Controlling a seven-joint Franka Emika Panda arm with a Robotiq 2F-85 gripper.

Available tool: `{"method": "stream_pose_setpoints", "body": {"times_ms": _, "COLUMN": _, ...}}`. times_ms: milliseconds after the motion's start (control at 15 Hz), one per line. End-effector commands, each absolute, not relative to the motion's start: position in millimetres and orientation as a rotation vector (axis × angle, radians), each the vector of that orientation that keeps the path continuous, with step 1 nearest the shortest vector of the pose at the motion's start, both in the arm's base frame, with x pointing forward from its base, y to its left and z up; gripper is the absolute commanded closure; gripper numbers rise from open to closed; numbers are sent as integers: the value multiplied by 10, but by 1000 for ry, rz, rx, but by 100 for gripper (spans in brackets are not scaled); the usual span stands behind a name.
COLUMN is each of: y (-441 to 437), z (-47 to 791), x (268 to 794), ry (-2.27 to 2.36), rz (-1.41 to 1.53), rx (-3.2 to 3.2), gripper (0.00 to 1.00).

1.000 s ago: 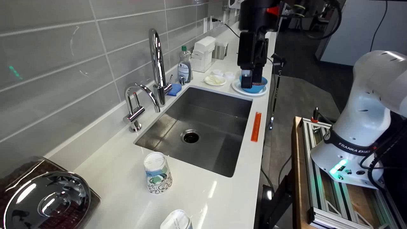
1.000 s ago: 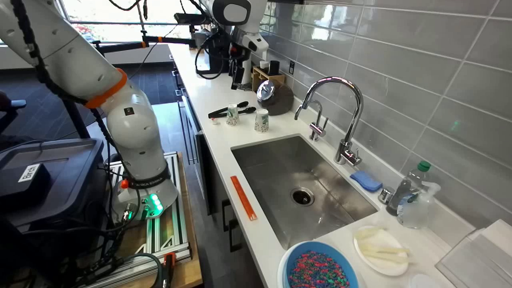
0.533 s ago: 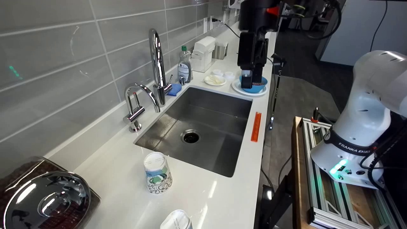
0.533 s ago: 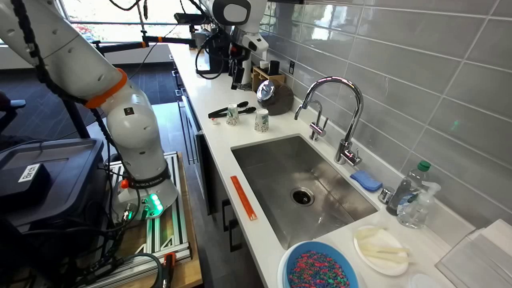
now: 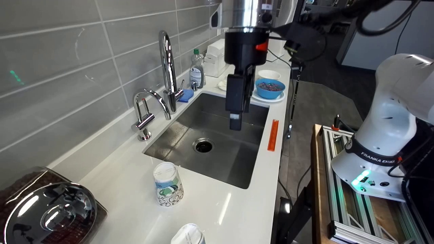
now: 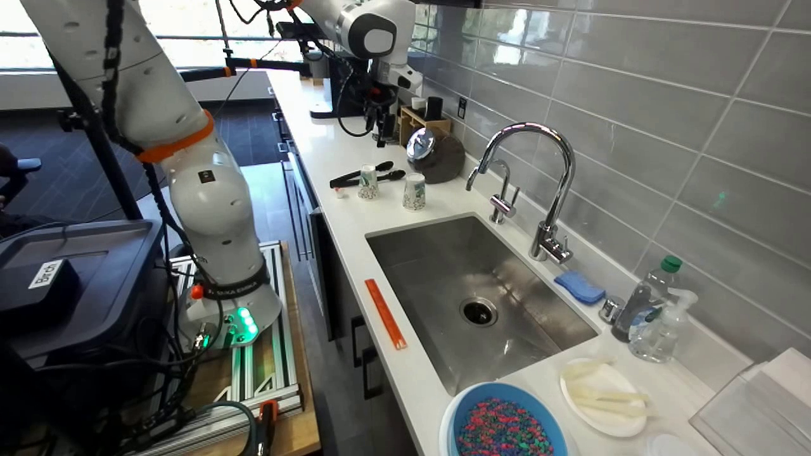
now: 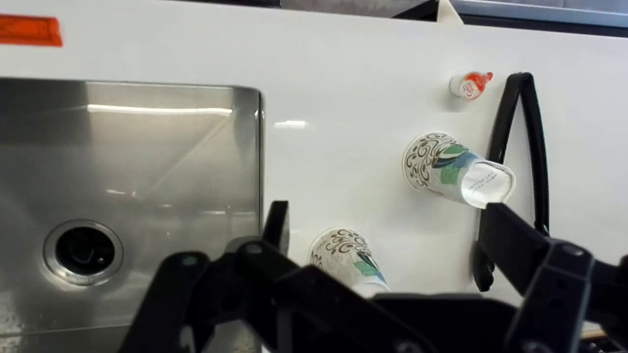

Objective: Stack the cups

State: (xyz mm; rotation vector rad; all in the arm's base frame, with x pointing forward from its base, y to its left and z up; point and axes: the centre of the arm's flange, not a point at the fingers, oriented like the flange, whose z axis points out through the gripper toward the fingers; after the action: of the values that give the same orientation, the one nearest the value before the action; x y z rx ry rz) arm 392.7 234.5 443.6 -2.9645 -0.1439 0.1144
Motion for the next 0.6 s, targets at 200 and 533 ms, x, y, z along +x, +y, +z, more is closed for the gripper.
{"method": "stream_pose_setpoints", "body": {"times_ms": 200, "y": 2707, "z": 4127, "x": 4208, "ry": -274, "rz": 98, "rx": -2991, "gripper": 0}}
{"method": "stream_pose_setpoints", "body": {"times_ms": 533, "y": 2780, "z": 4039, "x": 4343, "ry": -286, "rz": 117, "rx": -2987, "gripper": 0}}
